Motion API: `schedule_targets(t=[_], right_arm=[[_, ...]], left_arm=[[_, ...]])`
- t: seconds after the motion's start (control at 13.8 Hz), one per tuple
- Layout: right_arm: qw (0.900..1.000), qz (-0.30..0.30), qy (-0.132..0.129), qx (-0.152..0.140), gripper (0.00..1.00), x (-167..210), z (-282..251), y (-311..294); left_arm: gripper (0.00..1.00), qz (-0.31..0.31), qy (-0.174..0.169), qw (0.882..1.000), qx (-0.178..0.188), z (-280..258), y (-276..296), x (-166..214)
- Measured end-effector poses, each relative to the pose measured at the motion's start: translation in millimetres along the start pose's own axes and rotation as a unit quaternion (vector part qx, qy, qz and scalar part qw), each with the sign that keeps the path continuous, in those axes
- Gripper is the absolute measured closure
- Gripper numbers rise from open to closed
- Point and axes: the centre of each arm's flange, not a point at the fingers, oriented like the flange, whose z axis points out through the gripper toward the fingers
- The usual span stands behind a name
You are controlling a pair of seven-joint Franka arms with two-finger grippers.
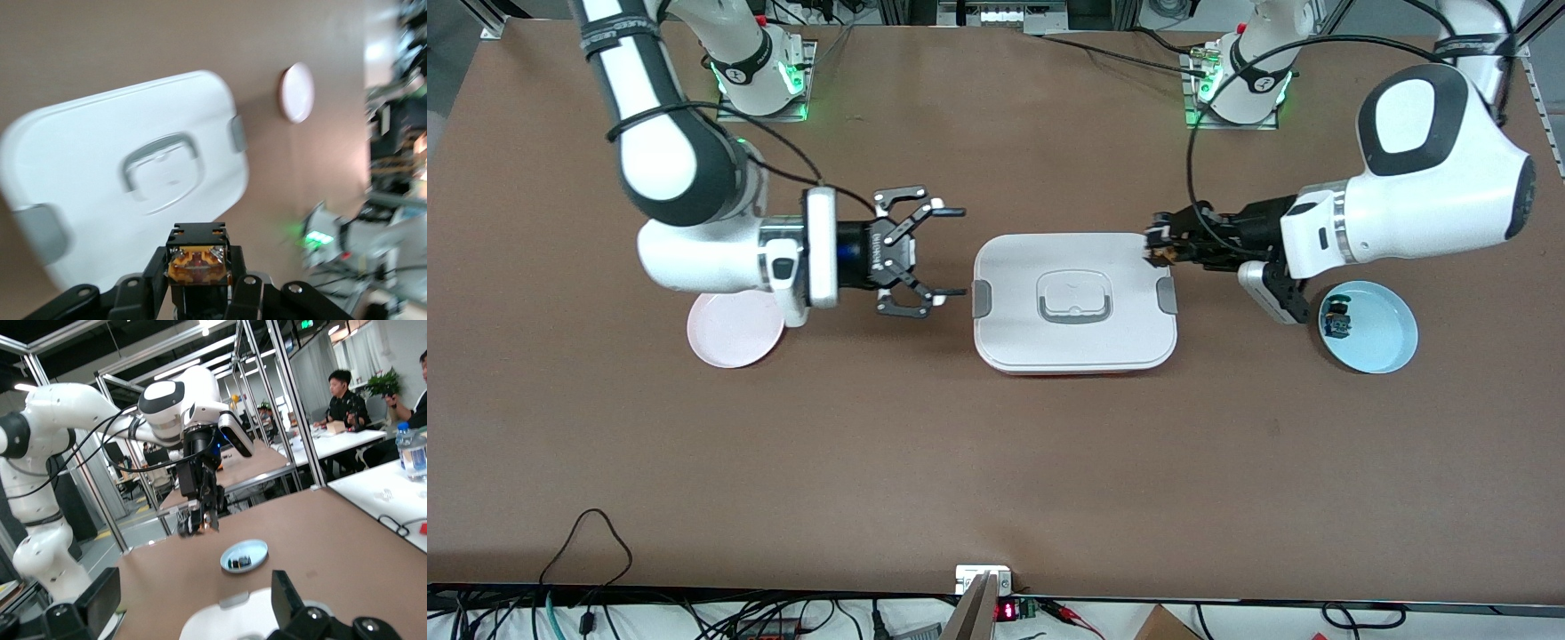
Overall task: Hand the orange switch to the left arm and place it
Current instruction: 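Carry the switch to the blue plate while the right gripper withdraws, then lower the switch onto the blue plate and open the left gripper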
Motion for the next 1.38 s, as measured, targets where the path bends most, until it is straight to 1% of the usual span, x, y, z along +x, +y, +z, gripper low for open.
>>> schedule_targets(t=[0.07, 0.15, 0.22, 0.36, 0.44, 0.51, 0.65, 0.8, 0.87, 0.94, 1.02, 1.16, 1.23, 1.38], right_arm=[[1.0, 0.01, -0.013, 0.001, 0.0, -2, -14, 4], [0.999, 0.031, -0.033, 0.001, 0.0, -5, -25, 6], [0.997, 0.059, -0.052, 0.0, 0.0, -8, -34, 8], [0.988, 0.123, -0.088, -0.009, 0.0, -14, -46, 10], [0.982, 0.157, -0.106, -0.017, 0.0, -16, -51, 10], [0.973, 0.193, -0.127, -0.028, 0.0, -20, -59, 12], [0.95, 0.248, -0.183, -0.05, 0.0, -30, -79, 14], [0.927, 0.273, -0.246, -0.077, 0.0, -40, -101, 15], [0.915, 0.284, -0.271, -0.092, 0.0, -45, -112, 16], [0.9, 0.302, -0.294, -0.109, 0.0, -50, -124, 17], [0.881, 0.327, -0.315, -0.129, 0.0, -55, -133, 18], [0.839, 0.385, -0.345, -0.171, 0.0, -62, -142, 18], [0.817, 0.409, -0.359, -0.189, 0.0, -65, -144, 17], [0.77, 0.444, -0.397, -0.232, 0.0, -72, -151, 16]], left_arm=[[0.59, 0.029, -0.013, 0.999, 0.028, -4, -20, -3], [0.59, 0.063, -0.033, 0.995, 0.064, -7, -40, -7], [0.59, 0.093, -0.057, 0.989, 0.097, -9, -61, -11], [0.59, 0.145, -0.11, 0.972, 0.15, -10, -98, -18], [0.59, 0.174, -0.137, 0.96, 0.173, -12, -116, -22], [0.59, 0.202, -0.163, 0.946, 0.194, -15, -132, -26], [0.59, 0.253, -0.22, 0.914, 0.231, -23, -161, -34], [0.59, 0.287, -0.259, 0.889, 0.245, -30, -186, -45], [0.59, 0.312, -0.27, 0.877, 0.245, -34, -199, -49], [0.59, 0.346, -0.272, 0.864, 0.244, -37, -216, -55], [0.59, 0.383, -0.267, 0.85, 0.244, -39, -237, -63], [0.59, 0.45, -0.258, 0.817, 0.254, -43, -285, -89], [0.59, 0.472, -0.25, 0.805, 0.258, -42, -306, -104], [0.59, 0.497, -0.245, 0.787, 0.272, -36, -335, -128]])
